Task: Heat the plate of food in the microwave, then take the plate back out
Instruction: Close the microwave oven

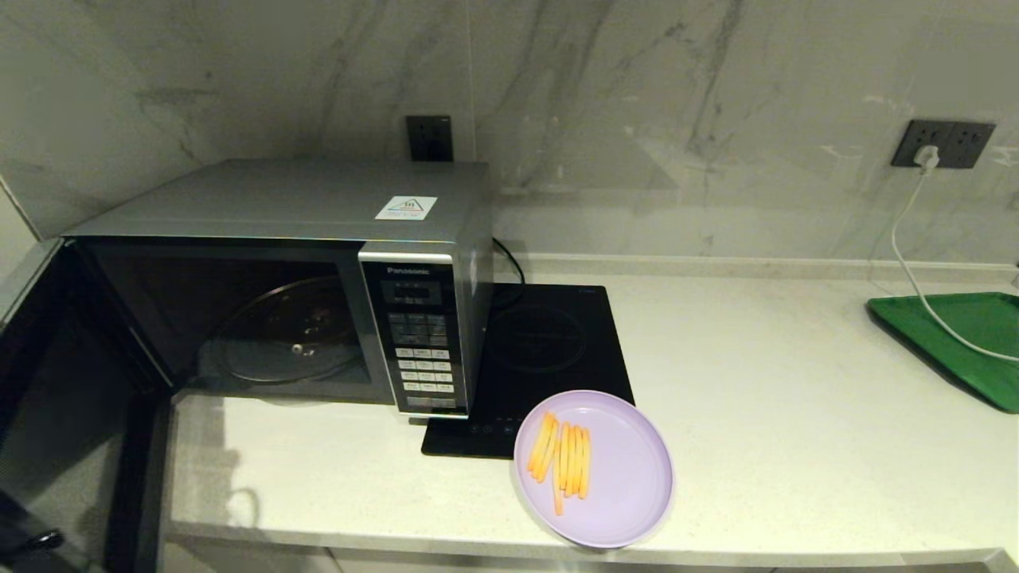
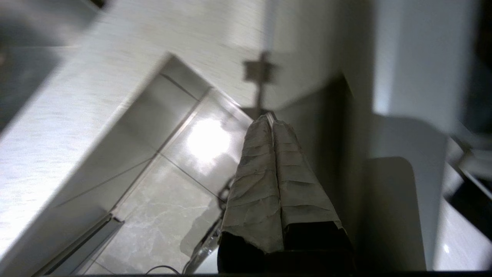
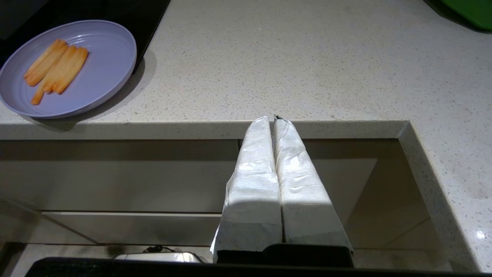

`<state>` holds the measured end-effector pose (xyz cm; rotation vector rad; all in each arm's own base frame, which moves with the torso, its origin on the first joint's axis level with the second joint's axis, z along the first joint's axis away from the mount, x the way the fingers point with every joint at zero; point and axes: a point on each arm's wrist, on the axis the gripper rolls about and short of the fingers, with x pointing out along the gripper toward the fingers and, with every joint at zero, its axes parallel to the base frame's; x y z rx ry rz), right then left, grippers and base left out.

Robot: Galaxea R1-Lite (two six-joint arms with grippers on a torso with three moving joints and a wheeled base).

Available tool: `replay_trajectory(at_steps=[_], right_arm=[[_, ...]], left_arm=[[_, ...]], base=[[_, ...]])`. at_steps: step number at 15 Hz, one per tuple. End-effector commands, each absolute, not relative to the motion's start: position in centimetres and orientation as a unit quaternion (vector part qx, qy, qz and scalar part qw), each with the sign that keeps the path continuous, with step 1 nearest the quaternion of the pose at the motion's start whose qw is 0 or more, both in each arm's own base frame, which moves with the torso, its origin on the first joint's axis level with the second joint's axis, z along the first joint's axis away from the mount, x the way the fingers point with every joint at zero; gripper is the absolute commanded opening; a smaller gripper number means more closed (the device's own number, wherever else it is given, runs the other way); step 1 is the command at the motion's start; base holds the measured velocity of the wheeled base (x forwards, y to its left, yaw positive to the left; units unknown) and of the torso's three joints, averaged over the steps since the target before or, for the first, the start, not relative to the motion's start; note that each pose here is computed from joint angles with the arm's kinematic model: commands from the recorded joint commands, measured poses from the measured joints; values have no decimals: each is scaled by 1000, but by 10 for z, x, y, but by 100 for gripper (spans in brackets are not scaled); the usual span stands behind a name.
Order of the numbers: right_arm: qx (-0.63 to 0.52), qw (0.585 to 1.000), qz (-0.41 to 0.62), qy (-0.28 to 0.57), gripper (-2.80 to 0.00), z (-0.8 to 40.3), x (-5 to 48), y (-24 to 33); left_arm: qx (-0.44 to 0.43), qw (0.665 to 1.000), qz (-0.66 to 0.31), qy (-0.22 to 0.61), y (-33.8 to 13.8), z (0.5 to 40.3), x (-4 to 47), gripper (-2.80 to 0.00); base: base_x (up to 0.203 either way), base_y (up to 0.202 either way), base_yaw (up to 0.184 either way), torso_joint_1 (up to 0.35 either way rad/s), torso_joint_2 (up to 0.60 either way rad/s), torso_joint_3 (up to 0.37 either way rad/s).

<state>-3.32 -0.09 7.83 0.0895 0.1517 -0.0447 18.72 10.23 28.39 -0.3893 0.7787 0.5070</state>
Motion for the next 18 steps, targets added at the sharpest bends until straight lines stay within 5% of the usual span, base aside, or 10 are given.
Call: replay_trajectory(at_steps=[1,7,9,14,18], right_arm=[[45,996,-23,76,-280,78,-33,-1],[45,996,-22,76,-280,78,-33,-1],[45,996,-22,76,-280,78,-33,-1],[45,996,-22,76,-280,78,-33,-1],[45,996,-23,76,-280,78,-33,-1]], left_arm=[[-163,897,169,375,39,286,181,-280],[-127,898,127,403,-118,244,247,-280],[-176,918,121,335,-142,272,283,-280],[-281,939,73,183,-103,373,232,-280],[-251,940,109,204,-70,329,214,-280]], base=[[0,0,0,0,0,0],[0,0,0,0,0,0],[0,0,0,0,0,0],[0,0,0,0,0,0],[0,0,0,0,0,0]])
